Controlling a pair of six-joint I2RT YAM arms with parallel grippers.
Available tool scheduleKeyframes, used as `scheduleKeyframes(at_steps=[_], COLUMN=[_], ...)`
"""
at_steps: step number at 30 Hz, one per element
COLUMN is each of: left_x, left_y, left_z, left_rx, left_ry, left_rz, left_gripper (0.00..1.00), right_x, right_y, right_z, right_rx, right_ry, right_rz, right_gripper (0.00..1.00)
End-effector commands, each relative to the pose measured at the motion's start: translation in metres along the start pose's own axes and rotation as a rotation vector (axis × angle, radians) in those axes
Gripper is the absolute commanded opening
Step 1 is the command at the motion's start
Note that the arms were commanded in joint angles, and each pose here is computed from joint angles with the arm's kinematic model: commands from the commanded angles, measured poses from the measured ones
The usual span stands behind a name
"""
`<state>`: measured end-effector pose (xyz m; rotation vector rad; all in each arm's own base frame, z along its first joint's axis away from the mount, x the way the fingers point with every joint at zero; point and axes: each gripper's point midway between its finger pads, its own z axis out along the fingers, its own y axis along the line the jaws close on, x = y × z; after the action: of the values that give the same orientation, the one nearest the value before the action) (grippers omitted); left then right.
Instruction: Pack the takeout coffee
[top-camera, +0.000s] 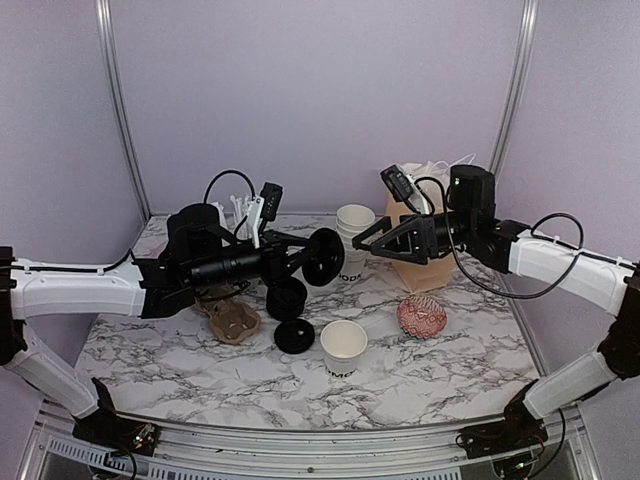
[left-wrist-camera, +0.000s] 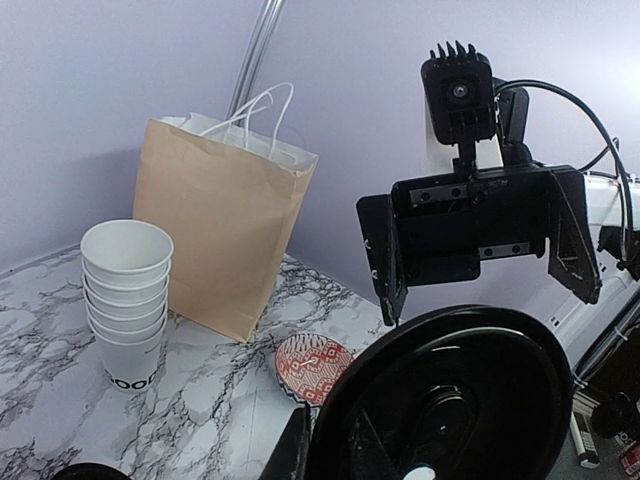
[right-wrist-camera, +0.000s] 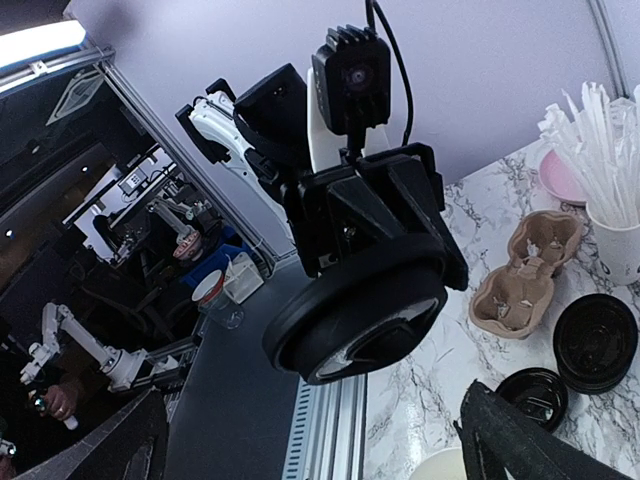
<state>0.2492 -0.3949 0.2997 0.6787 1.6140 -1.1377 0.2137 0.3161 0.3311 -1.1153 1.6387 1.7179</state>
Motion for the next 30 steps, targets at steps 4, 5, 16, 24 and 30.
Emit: scheduleKeyframes(at_steps=[4,5,16,24,30], left_x=[-0.024,-0.024,-0.023,-0.030,-0.037], left_y=[-0.028,-0.029,-0.039,-0.038,-0.039], left_z=[0.010,0.010,0.014,0.017,0.014], left_rx=[0.130,0.137,0.180,0.178,0.179], left_ry=[-0.099,-0.102,-0.123,-0.163,-0.199], left_rz=[0.006,0.003,-0.004,-0.004,-0.002], left_gripper=[0.11,0.11,0.11,0.11,0.11], right_x=[-0.010,-0.009,-0.011,-0.003,0.001], right_y=[0.005,0.004,0.001,0.011,0.010], right_z=[0.021,0.022,0.025,0.032,0.032], right_rx=[-0.085,-0.090,-0.137,-0.182,-0.188], right_ry=[0.021,0.020,0.004,0.040,0.045], right_rz=[0.040,0.054,0.107,0.116,0.133], right_gripper=[0.97,0.94,0.81,0.89,0.80])
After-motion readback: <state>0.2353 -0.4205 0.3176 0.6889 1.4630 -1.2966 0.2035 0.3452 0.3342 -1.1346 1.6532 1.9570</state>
